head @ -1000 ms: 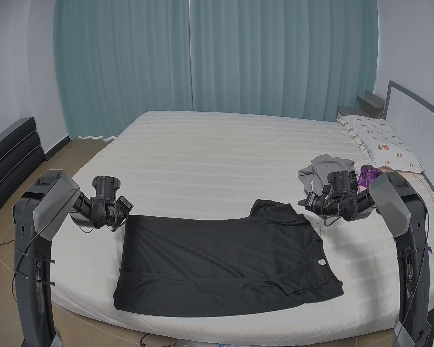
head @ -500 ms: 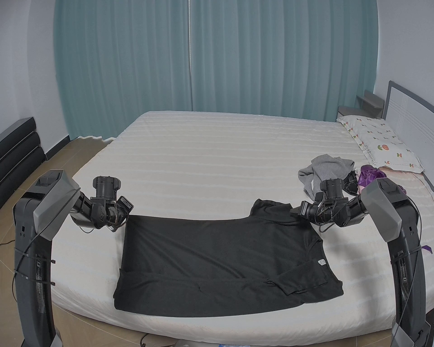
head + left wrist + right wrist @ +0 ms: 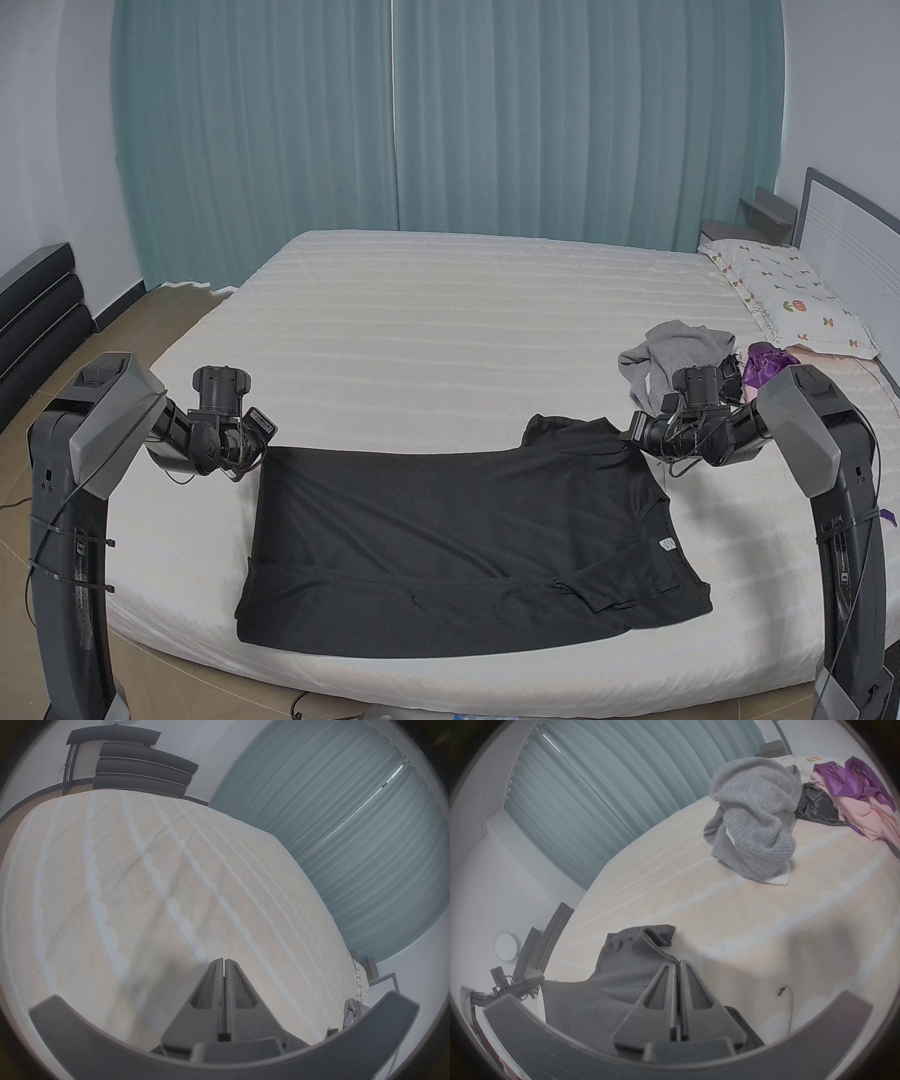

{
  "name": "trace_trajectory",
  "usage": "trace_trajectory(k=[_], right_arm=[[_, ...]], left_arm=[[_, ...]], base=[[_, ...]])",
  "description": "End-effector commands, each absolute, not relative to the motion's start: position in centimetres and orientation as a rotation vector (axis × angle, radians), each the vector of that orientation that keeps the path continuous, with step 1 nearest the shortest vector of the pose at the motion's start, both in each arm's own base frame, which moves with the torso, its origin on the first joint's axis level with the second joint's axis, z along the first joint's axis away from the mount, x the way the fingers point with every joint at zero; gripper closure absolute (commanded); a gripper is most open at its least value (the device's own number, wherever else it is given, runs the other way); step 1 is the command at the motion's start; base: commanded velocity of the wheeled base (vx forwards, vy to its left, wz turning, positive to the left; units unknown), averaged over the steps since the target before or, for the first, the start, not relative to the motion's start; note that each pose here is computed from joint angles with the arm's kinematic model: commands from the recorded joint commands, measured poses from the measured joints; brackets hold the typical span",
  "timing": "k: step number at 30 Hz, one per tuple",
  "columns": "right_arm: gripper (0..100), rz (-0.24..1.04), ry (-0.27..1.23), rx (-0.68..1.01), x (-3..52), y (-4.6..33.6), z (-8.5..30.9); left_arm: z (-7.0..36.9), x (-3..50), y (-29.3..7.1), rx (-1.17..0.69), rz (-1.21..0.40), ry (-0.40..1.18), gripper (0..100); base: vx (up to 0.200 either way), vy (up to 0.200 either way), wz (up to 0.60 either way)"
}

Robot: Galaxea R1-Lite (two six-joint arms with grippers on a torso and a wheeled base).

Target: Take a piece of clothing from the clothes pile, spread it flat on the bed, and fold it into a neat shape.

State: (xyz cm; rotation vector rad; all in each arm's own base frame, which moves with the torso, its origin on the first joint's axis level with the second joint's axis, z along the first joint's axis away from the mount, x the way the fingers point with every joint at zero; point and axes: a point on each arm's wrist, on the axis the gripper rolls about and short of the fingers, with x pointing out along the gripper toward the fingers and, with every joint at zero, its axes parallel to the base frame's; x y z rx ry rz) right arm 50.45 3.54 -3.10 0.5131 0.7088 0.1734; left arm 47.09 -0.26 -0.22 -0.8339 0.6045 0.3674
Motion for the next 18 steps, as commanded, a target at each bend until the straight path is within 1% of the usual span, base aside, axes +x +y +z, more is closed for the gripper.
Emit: trace_trajectory(k=[1, 2, 6, 12, 13, 16, 18], right_arm=[[100, 0.167, 0.679, 0.53, 50.3, 3.1, -1.2], [100, 0.154, 0.664, 0.548, 50.2, 2.6, -0.3], [100, 0.159, 0.639, 0.555, 49.8, 2.3, 0.8], [100, 0.174, 0.565, 0.572, 50.0, 2.7, 1.0], [100, 0.179, 0.533, 0.588, 50.1, 2.8, 1.2], [100, 0.172, 0.558, 0.594, 49.5, 2.8, 0.4], [100, 0.174, 0.563, 0.592, 49.4, 3.0, 0.2]], left_arm=[[0.0, 47.0, -0.3, -0.834, 0.367, 0.602, 100], [0.5, 46.9, -0.2, -0.836, 0.364, 0.593, 100], [1.2, 46.6, -0.2, -0.838, 0.36, 0.583, 100], [1.8, 46.6, -0.1, -0.84, 0.356, 0.567, 100], [2.1, 46.6, 0.0, -0.842, 0.353, 0.558, 100], [3.0, 46.2, 0.2, -0.847, 0.352, 0.55, 100], [2.7, 45.9, 0.2, -0.843, 0.355, 0.559, 100]], base=[[0.0, 0.0, 0.0], [0.0, 0.0, 0.0], [0.0, 0.0, 0.0], [0.0, 0.0, 0.0], [0.0, 0.0, 0.0], [0.0, 0.0, 0.0], [0.0, 0.0, 0.0]])
